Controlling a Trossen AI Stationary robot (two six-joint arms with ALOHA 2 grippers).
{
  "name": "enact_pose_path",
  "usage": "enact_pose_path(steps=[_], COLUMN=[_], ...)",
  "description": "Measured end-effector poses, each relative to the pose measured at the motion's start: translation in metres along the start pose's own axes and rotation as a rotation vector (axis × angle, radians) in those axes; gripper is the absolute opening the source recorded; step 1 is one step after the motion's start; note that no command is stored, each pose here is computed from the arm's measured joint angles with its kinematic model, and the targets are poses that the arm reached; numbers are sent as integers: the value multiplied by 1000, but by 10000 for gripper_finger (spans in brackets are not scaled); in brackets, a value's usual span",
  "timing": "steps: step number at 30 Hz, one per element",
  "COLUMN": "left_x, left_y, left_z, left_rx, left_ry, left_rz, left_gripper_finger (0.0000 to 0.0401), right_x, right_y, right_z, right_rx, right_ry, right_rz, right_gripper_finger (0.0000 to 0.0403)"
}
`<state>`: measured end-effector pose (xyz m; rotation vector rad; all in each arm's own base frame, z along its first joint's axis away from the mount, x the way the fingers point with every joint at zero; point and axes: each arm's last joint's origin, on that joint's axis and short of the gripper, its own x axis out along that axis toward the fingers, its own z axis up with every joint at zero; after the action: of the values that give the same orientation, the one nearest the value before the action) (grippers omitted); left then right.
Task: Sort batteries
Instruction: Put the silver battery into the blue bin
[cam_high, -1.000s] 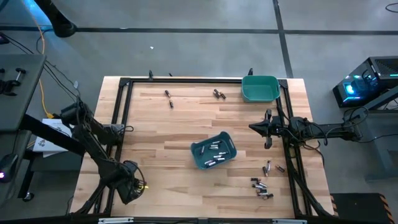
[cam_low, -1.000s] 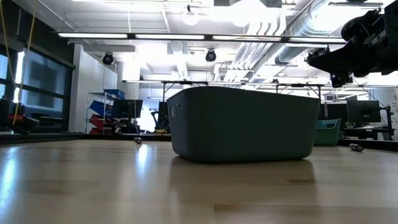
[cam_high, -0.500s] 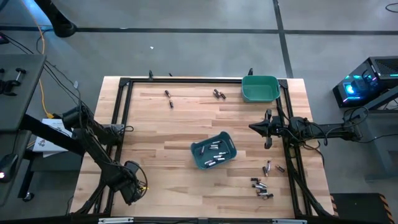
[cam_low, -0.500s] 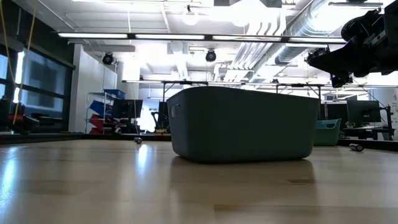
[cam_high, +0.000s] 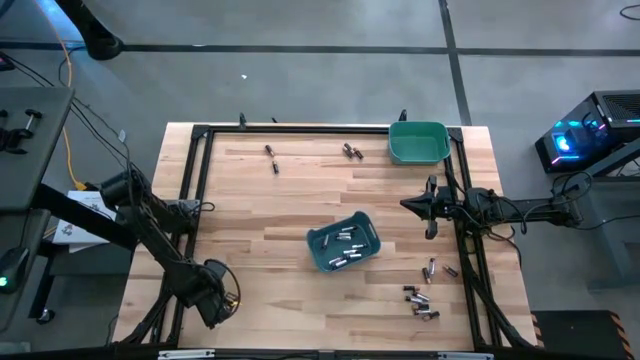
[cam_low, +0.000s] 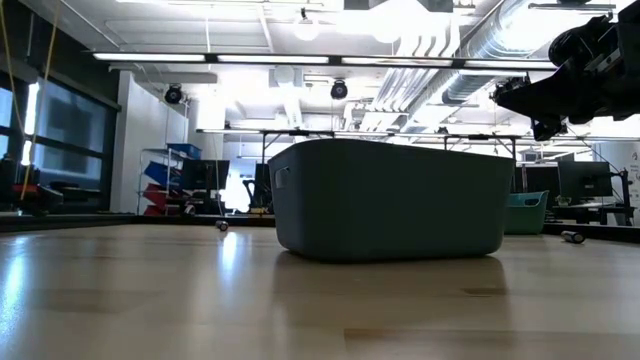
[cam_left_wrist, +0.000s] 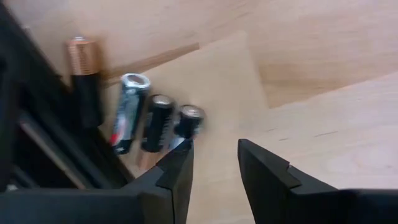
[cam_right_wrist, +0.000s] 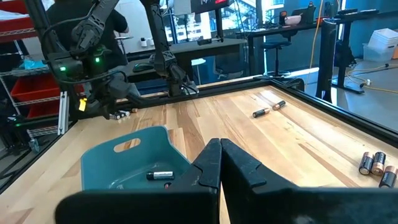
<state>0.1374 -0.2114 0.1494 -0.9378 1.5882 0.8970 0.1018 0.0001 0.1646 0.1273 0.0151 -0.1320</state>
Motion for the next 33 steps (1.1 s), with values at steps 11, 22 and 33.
enact_pose_path(steps=[11, 22, 33], left_x=[0, -1, -19], left_y=[-5, -5, -11], left_z=[-2, -1, 6], left_rx=[-7, -73, -24], left_ry=[29, 51, 31], left_rz=[-37, -13, 48], left_gripper_finger=[111, 111, 56], right_x=[0, 0, 0], right_y=[0, 0, 0], right_z=[0, 0, 0], right_rx=[-1, 0, 0], right_ry=[2, 0, 0], right_rz=[0, 0, 0], right_gripper_finger=[0, 0, 0])
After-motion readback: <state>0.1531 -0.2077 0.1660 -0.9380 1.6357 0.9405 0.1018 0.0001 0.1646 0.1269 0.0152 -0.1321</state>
